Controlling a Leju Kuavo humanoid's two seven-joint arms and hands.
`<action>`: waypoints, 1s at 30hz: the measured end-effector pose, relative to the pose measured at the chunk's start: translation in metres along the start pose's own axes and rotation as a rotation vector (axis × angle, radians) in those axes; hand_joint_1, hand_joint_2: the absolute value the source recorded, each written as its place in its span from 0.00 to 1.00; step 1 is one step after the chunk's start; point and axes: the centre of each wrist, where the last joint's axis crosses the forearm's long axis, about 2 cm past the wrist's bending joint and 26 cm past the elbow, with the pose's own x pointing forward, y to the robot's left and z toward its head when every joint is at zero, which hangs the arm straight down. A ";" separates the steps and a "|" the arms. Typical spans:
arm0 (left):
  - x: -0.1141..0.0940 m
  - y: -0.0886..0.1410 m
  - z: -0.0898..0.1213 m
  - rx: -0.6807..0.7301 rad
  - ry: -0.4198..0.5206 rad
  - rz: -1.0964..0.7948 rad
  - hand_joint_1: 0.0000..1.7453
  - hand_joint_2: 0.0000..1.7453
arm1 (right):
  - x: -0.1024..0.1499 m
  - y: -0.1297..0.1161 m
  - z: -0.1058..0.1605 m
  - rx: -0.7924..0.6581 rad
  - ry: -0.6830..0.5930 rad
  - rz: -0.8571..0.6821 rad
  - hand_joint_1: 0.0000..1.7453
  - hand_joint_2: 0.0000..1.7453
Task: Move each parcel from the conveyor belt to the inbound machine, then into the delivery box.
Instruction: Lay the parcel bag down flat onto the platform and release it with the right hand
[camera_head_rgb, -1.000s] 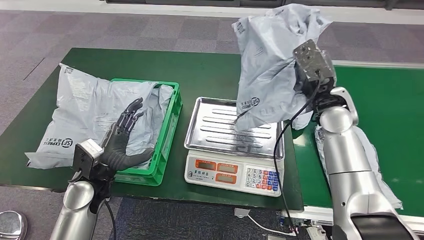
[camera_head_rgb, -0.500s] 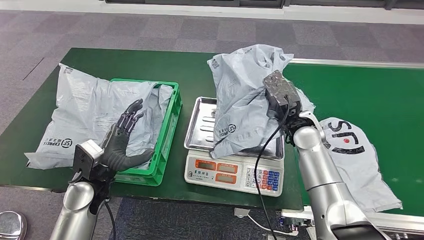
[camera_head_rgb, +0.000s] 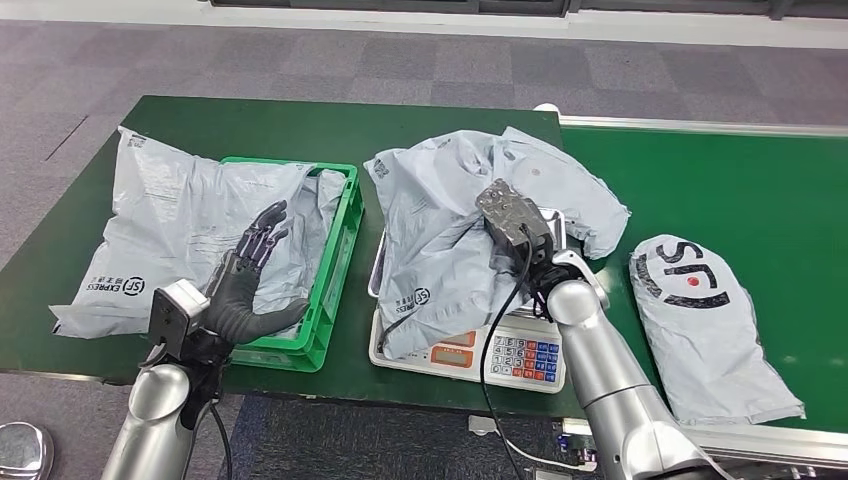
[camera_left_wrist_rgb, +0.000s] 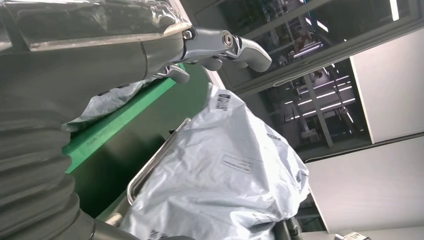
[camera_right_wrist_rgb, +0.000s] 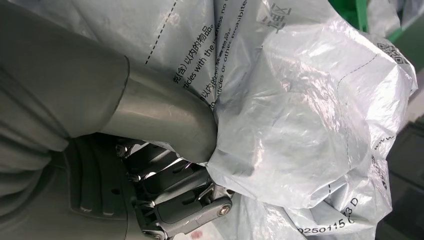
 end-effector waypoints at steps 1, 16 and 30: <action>0.000 0.000 0.000 0.000 0.000 0.000 0.00 1.00 | -0.001 0.003 0.001 0.007 0.004 -0.002 1.00 1.00; -0.005 -0.004 -0.001 -0.015 0.014 0.010 0.00 1.00 | -0.008 0.011 0.008 -0.008 0.049 -0.007 1.00 1.00; -0.006 -0.004 0.002 -0.017 0.022 0.011 0.00 1.00 | -0.002 -0.014 0.005 -0.083 0.035 0.070 1.00 1.00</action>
